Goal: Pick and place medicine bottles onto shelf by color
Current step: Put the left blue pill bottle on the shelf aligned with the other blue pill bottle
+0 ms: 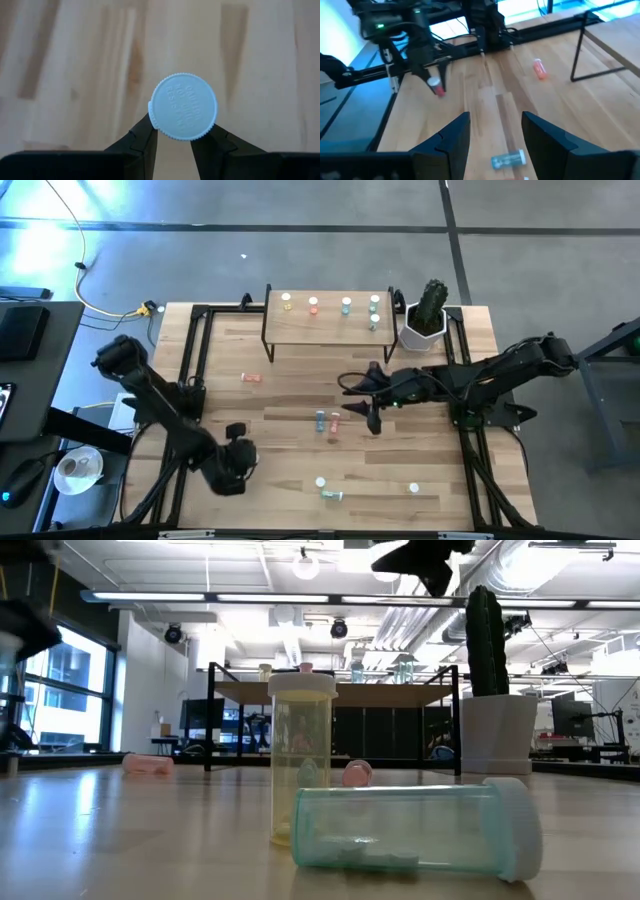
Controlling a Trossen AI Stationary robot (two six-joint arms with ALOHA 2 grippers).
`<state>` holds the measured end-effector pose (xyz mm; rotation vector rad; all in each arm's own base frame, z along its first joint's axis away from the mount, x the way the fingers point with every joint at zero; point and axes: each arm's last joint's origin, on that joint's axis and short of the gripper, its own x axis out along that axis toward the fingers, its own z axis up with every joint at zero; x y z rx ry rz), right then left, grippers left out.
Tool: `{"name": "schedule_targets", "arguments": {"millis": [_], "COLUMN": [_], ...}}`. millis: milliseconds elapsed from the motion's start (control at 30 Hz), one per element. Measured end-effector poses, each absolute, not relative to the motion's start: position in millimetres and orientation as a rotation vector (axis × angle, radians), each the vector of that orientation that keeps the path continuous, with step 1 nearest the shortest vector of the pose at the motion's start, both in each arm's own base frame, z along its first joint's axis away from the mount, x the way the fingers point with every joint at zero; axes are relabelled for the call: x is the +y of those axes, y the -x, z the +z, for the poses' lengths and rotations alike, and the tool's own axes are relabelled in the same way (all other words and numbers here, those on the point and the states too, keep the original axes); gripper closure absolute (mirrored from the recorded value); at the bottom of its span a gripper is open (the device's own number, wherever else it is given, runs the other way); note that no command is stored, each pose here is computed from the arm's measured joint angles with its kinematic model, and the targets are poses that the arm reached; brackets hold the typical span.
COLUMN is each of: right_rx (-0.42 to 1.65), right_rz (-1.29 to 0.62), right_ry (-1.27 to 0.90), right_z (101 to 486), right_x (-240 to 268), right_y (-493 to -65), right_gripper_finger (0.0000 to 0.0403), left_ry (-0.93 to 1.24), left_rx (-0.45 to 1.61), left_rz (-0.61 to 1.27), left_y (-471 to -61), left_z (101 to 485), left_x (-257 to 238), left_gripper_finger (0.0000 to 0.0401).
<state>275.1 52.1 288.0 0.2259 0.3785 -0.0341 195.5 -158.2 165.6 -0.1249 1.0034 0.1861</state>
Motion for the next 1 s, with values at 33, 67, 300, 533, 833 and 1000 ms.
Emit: {"name": "schedule_targets", "arguments": {"millis": [33, 67, 300, 533, 833, 1000], "right_rx": [0.373, 0.367, 0.303, 0.267, 0.253, 0.325], "right_rz": [-0.029, -0.024, -0.004, 0.025, 0.047, 0.007], "right_ry": [-0.216, -0.207, -0.137, -0.129, -0.156, -0.116], "right_z": [288.5, 289.1, 286.1, 270.2, 254.8, 263.7], "right_x": [52.9, 53.5, 55.8, 43.8, 19.9, 6.2], "right_y": [-275.2, -275.3, -288.3, -312.5, -337.7, -353.1], "right_gripper_finger": [0.0233, 0.0233, 0.0233, 0.0214, 0.0206, 0.0206], "left_ry": [0.12, 0.115, 0.138, 0.158, 0.139, 0.074], "left_rx": [1.004, 1.004, 1.001, 0.959, 0.924, 0.907], "left_rz": [0.181, 0.176, 0.188, 0.174, 0.177, 0.202], "left_y": [-198.7, -201.9, -224.0, -243.6, -255.5, -262.3], "left_z": [168.9, 172.1, 186.9, 193.1, 196.5, 208.8], "left_x": [-152.3, -146.4, -100.3, -61.1, -23.7, -1.5], "left_gripper_finger": [0.0307, 0.0307, 0.0307, 0.0307, 0.0307, 0.0307]}}
